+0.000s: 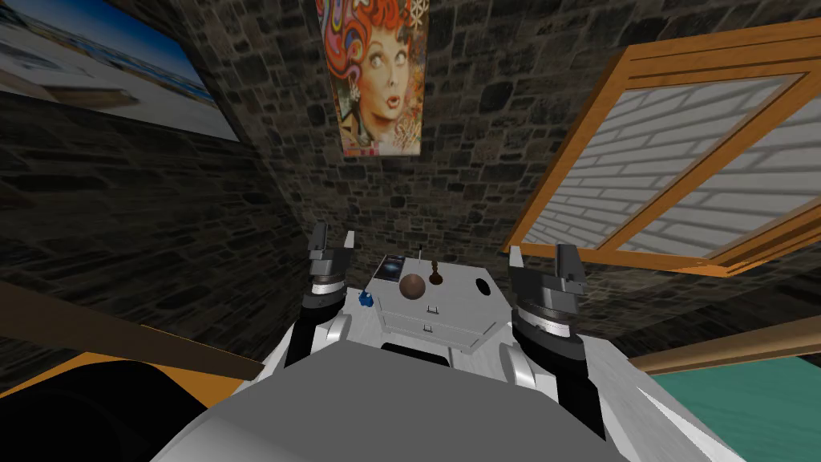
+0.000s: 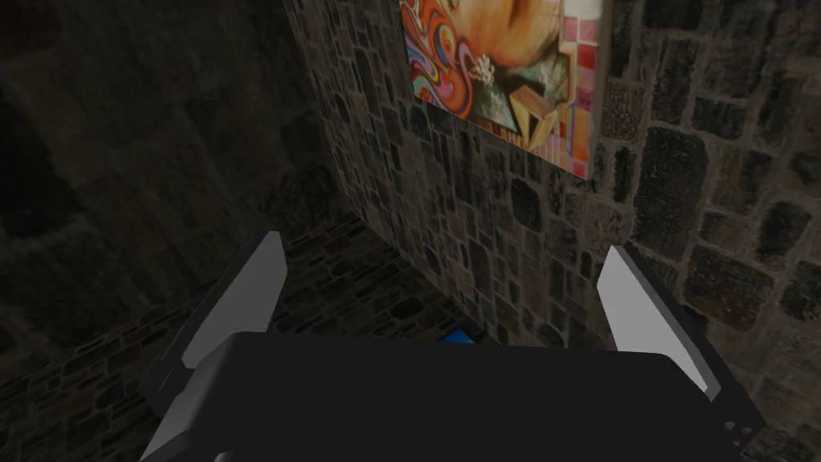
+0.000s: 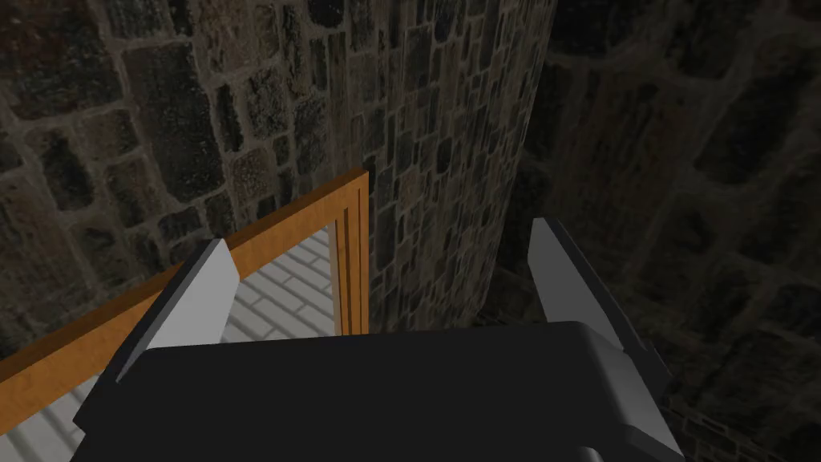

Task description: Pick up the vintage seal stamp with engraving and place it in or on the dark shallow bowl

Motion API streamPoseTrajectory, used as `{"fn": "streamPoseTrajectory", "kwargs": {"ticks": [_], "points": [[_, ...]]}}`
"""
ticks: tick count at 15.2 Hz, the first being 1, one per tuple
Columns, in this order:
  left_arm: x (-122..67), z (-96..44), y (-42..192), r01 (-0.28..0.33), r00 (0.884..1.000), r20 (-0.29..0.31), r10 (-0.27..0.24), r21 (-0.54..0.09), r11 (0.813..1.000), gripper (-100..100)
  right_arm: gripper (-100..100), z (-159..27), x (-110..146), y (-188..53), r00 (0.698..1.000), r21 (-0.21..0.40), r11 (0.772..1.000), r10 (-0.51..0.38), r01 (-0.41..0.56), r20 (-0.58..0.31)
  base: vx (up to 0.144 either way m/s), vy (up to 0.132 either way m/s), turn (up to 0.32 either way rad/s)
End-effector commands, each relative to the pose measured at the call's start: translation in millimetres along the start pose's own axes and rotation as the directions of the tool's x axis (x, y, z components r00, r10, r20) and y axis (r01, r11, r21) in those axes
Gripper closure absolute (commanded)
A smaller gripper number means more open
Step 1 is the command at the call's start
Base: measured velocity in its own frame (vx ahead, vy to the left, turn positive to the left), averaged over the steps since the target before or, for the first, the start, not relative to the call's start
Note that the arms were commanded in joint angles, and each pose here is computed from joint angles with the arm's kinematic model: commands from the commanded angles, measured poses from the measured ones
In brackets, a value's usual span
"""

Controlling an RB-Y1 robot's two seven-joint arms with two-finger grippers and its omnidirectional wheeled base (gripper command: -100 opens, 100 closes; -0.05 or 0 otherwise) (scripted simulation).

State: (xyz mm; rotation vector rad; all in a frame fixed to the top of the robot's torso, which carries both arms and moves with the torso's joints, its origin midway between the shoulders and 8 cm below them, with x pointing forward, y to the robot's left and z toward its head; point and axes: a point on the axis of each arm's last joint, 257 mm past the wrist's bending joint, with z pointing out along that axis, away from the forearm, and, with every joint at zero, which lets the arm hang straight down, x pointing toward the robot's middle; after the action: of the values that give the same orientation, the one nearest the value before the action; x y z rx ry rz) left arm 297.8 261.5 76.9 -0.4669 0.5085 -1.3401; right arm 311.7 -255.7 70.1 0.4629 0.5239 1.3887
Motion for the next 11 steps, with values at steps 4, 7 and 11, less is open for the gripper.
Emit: {"fn": "streamPoseTrajectory", "kwargs": {"ticks": [4, 7, 11], "points": [[0.0, 0.0, 0, 0.000, 1.000, 0.000, 0.000, 0.000, 1.000, 0, -100, -5.1, 2, -41, 0.996, 0.100, 0.993, 0.075, -0.070, -0.053, -0.003, 0.003, 0.084], [0.0, 0.0, 0, 0.000, 1.000, 0.000, 0.000, 0.000, 1.000, 0, -100, -10.1, -1, -74, 0.989, 0.182, 0.975, 0.137, -0.125, -0.054, -0.005, 0.003, 0.109], [0.0, 0.0, 0, 0.000, 1.000, 0.000, 0.000, 0.000, 1.000, 0, -100, -17.3, -9, -113, 0.978, 0.275, 0.942, 0.207, -0.191, -0.031, -0.006, 0.004, 0.105]]}}
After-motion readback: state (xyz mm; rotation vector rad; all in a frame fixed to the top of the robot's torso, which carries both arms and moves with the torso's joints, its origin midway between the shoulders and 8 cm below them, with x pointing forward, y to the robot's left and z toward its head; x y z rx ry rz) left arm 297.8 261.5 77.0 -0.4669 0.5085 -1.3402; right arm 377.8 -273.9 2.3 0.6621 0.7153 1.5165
